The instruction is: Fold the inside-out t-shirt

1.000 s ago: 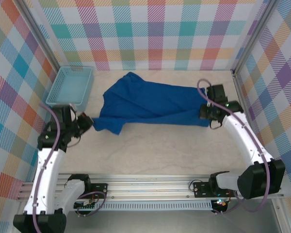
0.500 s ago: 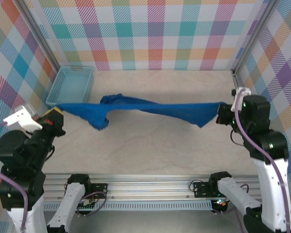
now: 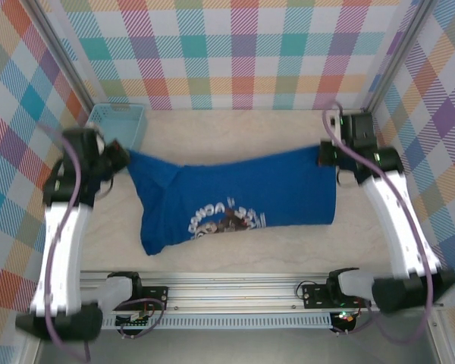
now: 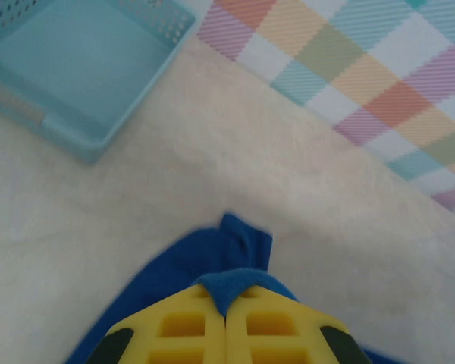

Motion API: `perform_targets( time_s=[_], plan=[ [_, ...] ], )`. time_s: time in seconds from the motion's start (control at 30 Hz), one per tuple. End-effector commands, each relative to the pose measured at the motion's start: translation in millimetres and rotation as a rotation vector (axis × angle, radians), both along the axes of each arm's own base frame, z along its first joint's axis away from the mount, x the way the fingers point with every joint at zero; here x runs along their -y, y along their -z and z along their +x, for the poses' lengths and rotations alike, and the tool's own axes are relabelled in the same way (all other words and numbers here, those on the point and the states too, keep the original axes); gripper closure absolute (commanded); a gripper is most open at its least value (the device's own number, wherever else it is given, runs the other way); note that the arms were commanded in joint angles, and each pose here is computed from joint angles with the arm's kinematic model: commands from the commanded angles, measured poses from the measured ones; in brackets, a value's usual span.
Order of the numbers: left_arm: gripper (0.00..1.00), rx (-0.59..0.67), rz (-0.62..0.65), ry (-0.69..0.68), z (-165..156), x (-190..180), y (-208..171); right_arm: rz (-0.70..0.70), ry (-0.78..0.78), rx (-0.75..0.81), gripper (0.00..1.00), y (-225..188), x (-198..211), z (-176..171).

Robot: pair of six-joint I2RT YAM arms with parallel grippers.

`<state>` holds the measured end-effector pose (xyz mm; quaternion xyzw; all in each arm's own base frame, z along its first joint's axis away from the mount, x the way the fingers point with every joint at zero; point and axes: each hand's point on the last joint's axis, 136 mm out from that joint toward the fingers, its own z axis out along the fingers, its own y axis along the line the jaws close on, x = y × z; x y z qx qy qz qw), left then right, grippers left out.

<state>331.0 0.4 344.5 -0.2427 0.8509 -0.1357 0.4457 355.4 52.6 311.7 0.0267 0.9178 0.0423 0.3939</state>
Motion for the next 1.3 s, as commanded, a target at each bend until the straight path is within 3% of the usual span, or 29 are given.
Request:
perform_targets(
  time_s=[0.0, 0.07, 0.13, 0.23, 0.3, 0.4, 0.5, 0.57, 0.63, 0.67, 0.8, 0.9, 0.97, 1.07, 1.17, 1.27],
  plan=[
    [1.0, 0.293, 0.051, -0.064, 67, -19, -107, -0.076, 0.079, 0.384, 1.0, -123, 20, 84],
    [1.0, 0.416, 0.066, -0.05, 88, -22, -169, -0.095, 0.076, 0.534, 1.0, -187, 20, 106],
    [1.0, 0.603, 0.079, -0.031, 87, -21, -245, -0.079, 0.06, 0.694, 1.0, -255, 16, 107],
    [1.0, 0.863, 0.095, -0.014, 59, -17, -329, -0.033, 0.037, 0.94, 1.0, -330, 13, 81],
    [1.0, 1.007, 0.11, -0.007, 32, -14, -368, -0.021, 0.033, 1.035, 1.0, -359, 14, 61],
    [1.0, 1.108, 0.095, 0.057, 10, -1, -391, -0.003, -0.014, 1.12, 1.0, -374, 7, 46],
    [1.0, 1.063, 0.055, 0.114, 9, 8, -377, -0.005, -0.043, 1.064, 1.0, -363, 3, 47],
    [1.0, 0.976, -0.002, 0.168, 22, 18, -347, -0.008, -0.076, 0.953, 1.0, -333, -4, 61],
    [1.0, 0.831, -0.067, 0.228, 42, 34, -291, 0.007, -0.133, 0.784, 1.0, -282, -16, 80],
    [1.0, 0.728, -0.098, 0.244, 59, 40, -248, 0.017, -0.151, 0.697, 1.0, -254, -21, 87],
    [1.0, 0.36, -0.199, 0.314, 67, 75, -73, 0.027, -0.166, 0.308, 1.0, -84, -29, 93],
    [1.0, 0.05, -0.283, 0.329, 46, 98, 73, 0.046, -0.11, 0.027, 0.99, 52, -22, 69],
    [1.0, -0.123, -0.315, 0.311, 21, 105, 148, 0.09, -0.082, -0.148, 0.97, 117, -24, 48],
    [1.0, -0.248, -0.353, 0.293, -1, 109, 207, 0.148, 0.003, -0.409, 0.98, 185, -23, 16],
    [1.0, -0.359, -0.339, 0.289, -17, 109, 241, 0.219, 0.045, -0.534, 0.97, 221, -28, -3],
    [1.0, -0.451, -0.338, 0.291, -35, 109, 262, 0.184, 0.096, -0.601, 0.97, 241, -19, -16]
  ],
)
